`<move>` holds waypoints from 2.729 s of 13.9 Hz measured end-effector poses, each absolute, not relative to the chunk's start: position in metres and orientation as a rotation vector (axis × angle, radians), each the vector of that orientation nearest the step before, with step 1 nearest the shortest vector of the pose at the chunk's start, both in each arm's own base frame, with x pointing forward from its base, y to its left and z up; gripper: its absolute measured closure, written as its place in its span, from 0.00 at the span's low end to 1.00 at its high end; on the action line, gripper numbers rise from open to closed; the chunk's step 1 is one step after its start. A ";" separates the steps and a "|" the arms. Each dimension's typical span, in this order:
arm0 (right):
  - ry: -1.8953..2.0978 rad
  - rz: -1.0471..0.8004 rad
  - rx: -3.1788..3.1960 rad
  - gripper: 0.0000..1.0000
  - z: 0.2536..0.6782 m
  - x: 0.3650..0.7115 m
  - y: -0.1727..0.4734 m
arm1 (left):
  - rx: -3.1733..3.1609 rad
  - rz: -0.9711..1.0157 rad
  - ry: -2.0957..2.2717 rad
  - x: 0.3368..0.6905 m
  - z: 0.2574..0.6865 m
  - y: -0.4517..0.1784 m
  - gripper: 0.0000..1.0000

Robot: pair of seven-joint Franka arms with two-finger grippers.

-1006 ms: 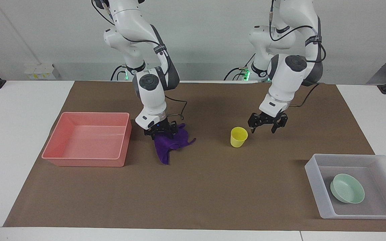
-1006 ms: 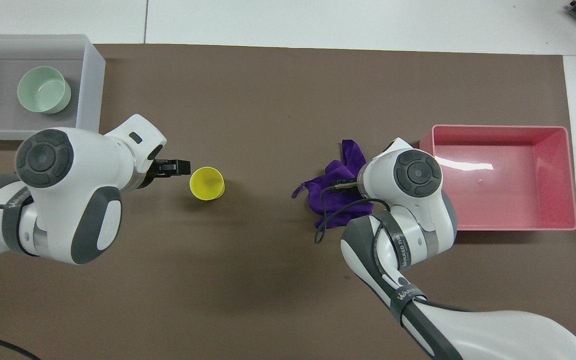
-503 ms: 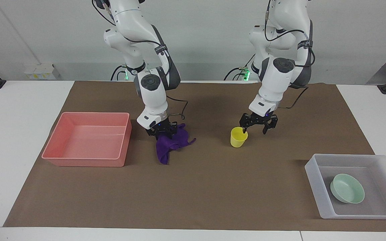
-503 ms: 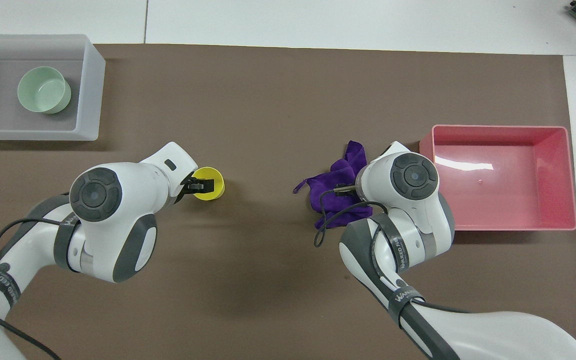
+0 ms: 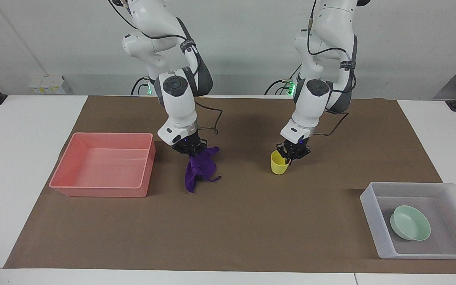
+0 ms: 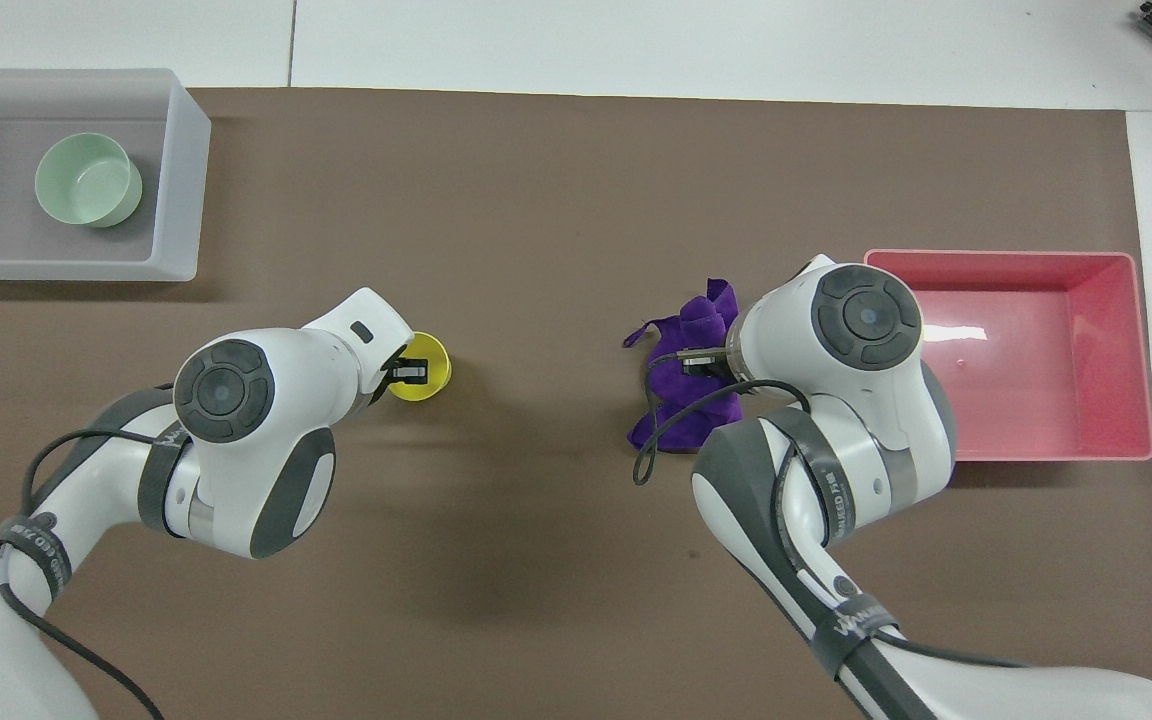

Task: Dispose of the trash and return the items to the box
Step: 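Grasp the yellow cup with the left gripper while the right gripper grasps the cloth, then carry the cup into the bin while the right gripper carries the cloth to the tray, then release the cup in the bin while the right gripper presses the cloth down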

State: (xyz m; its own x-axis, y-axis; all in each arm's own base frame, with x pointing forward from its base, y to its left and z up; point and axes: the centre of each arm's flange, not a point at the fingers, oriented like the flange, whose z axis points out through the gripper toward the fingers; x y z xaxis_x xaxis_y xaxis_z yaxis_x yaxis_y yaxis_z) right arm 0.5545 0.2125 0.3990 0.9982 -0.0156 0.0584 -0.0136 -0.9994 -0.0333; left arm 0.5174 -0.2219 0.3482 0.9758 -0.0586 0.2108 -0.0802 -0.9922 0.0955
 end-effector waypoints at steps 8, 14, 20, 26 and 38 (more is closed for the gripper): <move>0.177 -0.093 -3.095 0.95 0.544 0.555 0.191 | 2.989 0.538 0.178 0.588 0.462 -0.083 0.97; 0.227 -0.177 -3.126 0.95 0.585 0.579 0.095 | 3.044 0.632 0.247 0.647 0.491 0.051 0.97; 0.012 -0.181 -3.170 0.95 0.580 0.584 -0.045 | 3.061 0.642 0.388 0.700 0.454 0.128 0.97; -0.221 -0.099 -3.164 0.95 0.502 0.555 -0.059 | 3.076 0.561 0.431 0.730 0.388 0.154 0.97; -0.222 -0.072 -3.176 0.95 0.386 0.540 -0.082 | 3.073 0.547 0.396 0.732 0.384 0.144 0.34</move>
State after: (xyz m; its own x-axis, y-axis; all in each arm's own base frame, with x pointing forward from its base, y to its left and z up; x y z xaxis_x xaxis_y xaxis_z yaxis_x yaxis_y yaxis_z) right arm 0.5399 -0.0820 0.3858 0.9892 0.1403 0.0420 0.1383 -0.9893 0.0460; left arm 0.7321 0.1436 0.3836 0.9078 0.2454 0.3402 0.2469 -0.9682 0.0396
